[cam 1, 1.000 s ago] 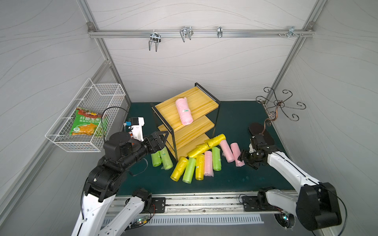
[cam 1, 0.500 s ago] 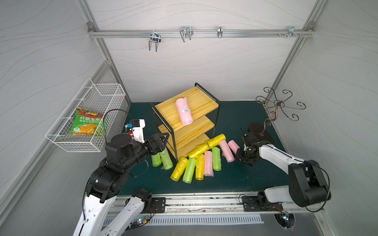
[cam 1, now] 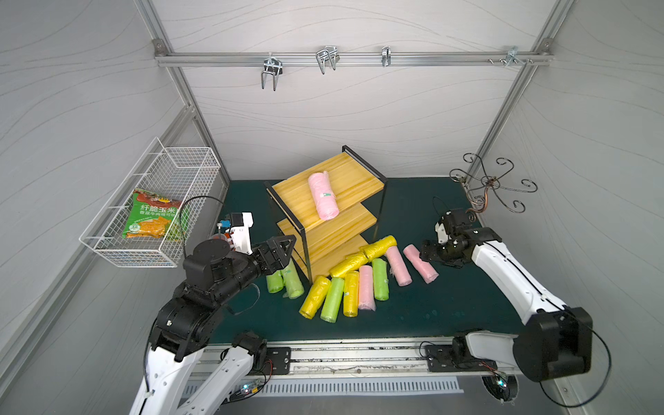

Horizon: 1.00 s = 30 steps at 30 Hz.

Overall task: Sort the rolls of trash bags by color and place them on the shelf
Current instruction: Pick up the roll of trash bags from the center of the board.

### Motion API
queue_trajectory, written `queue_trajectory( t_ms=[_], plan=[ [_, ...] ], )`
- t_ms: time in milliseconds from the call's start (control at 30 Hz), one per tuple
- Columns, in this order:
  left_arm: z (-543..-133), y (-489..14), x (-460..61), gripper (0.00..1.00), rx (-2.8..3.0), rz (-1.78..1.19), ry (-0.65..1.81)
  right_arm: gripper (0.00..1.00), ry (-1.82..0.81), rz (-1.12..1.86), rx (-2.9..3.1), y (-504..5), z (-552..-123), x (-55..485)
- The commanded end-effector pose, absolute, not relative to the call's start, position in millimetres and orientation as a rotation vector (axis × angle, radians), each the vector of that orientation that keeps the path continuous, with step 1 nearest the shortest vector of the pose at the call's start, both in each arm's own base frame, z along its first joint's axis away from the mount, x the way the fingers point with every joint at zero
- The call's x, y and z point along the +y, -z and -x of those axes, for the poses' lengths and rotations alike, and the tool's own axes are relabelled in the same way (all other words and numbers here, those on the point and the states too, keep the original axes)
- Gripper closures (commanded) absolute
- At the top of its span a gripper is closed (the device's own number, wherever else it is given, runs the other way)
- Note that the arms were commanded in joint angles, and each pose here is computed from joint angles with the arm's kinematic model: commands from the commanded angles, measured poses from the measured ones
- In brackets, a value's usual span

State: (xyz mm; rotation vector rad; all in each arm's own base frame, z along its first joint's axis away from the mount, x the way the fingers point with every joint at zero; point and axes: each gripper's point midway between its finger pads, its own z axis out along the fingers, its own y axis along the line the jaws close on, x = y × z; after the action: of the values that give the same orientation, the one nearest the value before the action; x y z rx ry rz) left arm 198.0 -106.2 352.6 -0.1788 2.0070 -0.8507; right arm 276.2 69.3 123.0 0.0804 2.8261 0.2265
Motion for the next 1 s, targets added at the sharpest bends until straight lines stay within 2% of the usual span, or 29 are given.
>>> queue_trajectory(
  t_ms=[0,167,367,633,967],
  plan=[
    [-202,-373,-103,0.08,1.904,0.184,0.865,0.16,-0.260,0.057,2.927,-105,-276,77],
    [-198,-376,-99,0.06,1.882,0.187,0.850,0.15,-0.260,0.076,3.010,-72,-273,79],
    [-197,-366,-96,0.04,1.885,0.196,0.829,0.13,-0.257,0.058,3.059,-59,-271,77],
    [-198,-358,-97,0.04,1.901,0.197,0.830,0.16,-0.173,-0.034,3.167,-32,-263,67],
    [-198,-352,-99,0.04,1.910,0.209,0.851,0.20,-0.018,-0.117,3.145,-27,-272,52]
  ],
)
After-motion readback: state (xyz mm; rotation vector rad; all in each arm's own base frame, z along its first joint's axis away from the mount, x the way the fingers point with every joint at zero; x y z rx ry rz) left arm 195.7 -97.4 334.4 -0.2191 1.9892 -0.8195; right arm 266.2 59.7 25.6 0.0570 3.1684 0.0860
